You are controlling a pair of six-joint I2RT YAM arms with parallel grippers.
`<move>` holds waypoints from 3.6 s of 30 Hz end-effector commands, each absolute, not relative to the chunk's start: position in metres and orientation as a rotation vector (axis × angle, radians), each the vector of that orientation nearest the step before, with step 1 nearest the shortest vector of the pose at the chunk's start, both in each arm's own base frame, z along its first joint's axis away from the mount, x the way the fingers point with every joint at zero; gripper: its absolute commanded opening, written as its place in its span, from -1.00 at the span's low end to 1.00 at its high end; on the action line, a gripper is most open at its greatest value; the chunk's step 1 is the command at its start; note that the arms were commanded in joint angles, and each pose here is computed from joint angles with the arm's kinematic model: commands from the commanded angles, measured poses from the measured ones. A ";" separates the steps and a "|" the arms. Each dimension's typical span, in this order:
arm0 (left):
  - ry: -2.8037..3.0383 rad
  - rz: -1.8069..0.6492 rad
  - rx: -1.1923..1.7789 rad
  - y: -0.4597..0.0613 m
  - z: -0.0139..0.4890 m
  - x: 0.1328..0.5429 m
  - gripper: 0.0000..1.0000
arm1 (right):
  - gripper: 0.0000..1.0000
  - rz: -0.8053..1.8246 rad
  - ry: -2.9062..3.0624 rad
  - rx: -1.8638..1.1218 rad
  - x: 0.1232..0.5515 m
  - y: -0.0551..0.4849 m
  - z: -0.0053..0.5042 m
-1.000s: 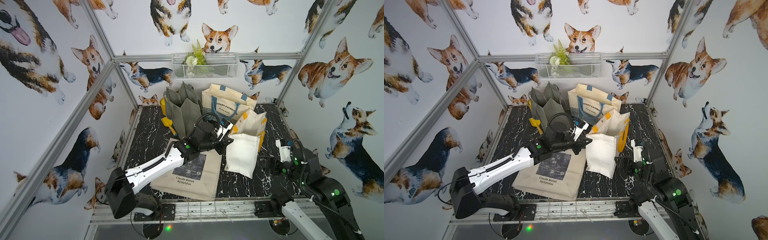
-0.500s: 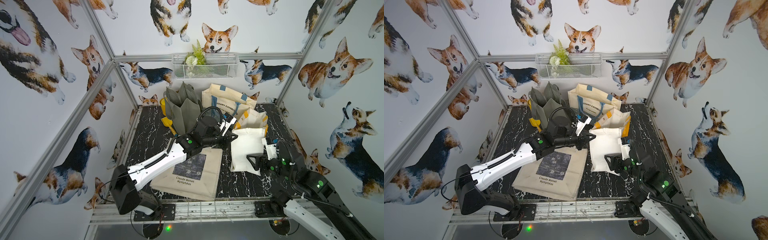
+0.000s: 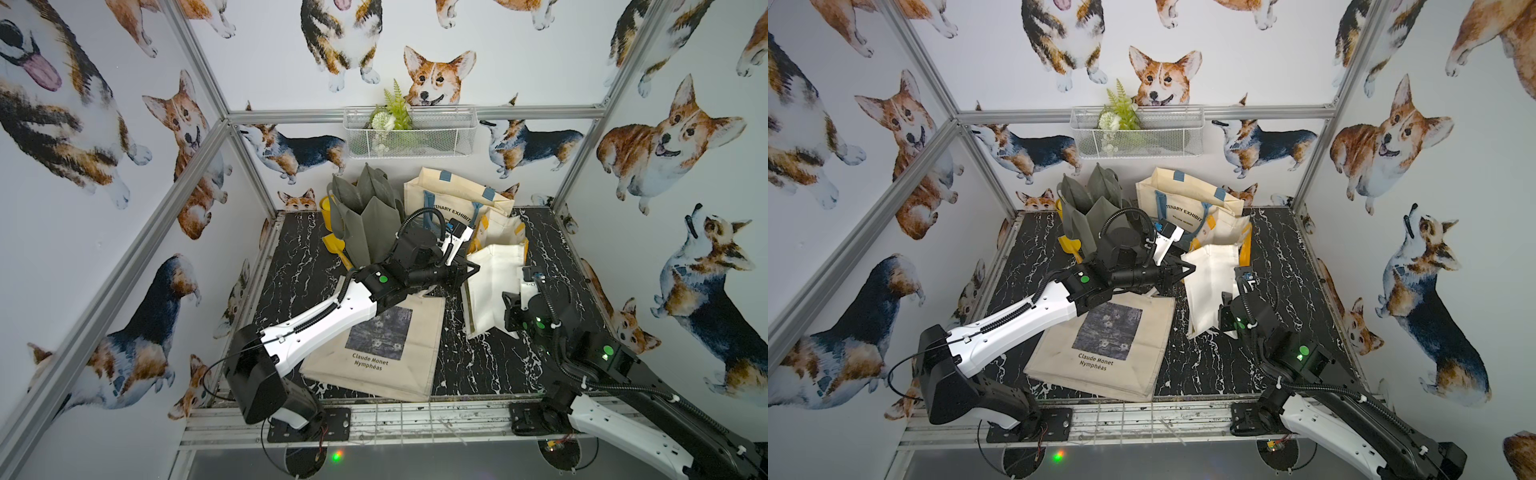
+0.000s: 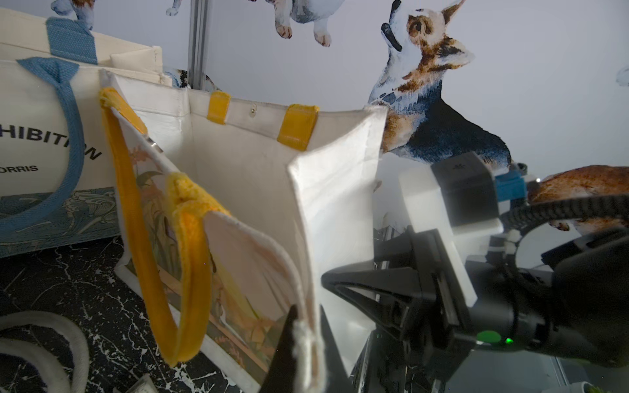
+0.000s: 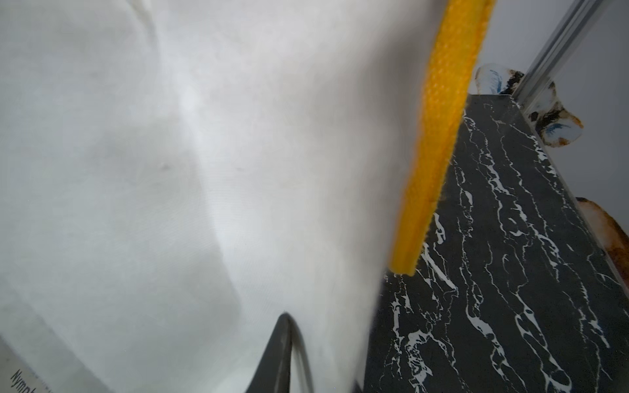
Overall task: Put away the canvas bag
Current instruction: Press the canvas bag.
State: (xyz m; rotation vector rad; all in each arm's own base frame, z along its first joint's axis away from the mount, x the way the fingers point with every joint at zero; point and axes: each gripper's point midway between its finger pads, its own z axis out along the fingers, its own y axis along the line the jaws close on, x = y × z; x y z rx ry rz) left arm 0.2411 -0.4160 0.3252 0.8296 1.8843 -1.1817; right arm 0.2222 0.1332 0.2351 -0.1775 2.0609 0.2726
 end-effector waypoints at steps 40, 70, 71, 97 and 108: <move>1.981 -1.287 0.677 -0.429 0.290 0.255 -0.96 | 0.00 0.703 1.820 -0.380 0.208 0.207 0.238; 1.509 -0.793 1.369 -0.325 0.340 0.166 -1.00 | 0.96 0.476 1.605 -1.119 0.131 0.180 0.350; 1.494 -0.783 1.387 -0.323 0.340 0.164 -1.00 | 0.96 0.492 1.614 -1.152 0.128 0.183 0.350; 1.207 -0.690 1.644 -0.331 0.364 0.126 -1.00 | 0.99 0.455 1.562 -1.473 0.146 0.234 0.335; 1.185 -0.669 1.517 -0.339 0.388 0.140 -1.00 | -0.40 0.539 1.562 -1.451 0.137 0.234 0.327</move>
